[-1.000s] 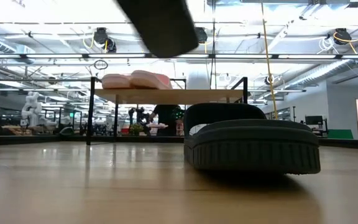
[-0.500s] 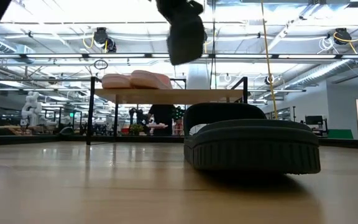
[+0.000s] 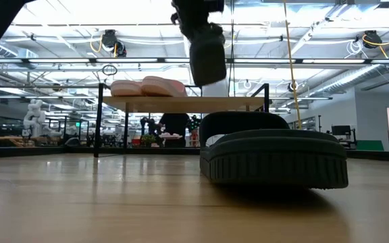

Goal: Pick and place slides into the shelf
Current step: Put the left black slide on the shelf

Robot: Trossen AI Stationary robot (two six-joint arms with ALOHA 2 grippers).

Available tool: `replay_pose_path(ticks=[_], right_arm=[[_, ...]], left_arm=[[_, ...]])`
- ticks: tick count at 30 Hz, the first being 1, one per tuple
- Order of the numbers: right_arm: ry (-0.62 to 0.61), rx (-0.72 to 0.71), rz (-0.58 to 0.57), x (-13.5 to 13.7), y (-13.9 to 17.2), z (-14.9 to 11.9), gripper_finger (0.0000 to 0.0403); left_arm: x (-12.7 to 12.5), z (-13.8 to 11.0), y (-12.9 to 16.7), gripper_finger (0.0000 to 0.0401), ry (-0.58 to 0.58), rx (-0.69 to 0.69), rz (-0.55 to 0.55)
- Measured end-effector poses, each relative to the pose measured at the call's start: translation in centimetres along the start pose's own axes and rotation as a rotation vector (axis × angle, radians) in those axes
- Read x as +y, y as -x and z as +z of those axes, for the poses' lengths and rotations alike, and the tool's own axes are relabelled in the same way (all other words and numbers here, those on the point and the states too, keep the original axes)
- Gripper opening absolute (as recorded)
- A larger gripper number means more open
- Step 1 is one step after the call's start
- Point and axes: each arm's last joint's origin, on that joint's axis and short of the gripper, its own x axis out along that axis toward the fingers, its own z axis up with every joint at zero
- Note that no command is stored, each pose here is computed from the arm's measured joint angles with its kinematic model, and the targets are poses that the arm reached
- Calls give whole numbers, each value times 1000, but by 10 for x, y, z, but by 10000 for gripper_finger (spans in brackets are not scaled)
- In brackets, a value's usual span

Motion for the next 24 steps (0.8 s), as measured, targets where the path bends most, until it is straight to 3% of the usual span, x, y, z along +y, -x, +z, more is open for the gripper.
replay_pose_path(ticks=[11,24], right_arm=[[2,-3,-16,-4,-1,0,155],[16,-4,-39,-4,-1,0,155]], left_arm=[[-13,-12,-52,0,-52,112,3],[-2,-17,-66,0,-94,143,24]])
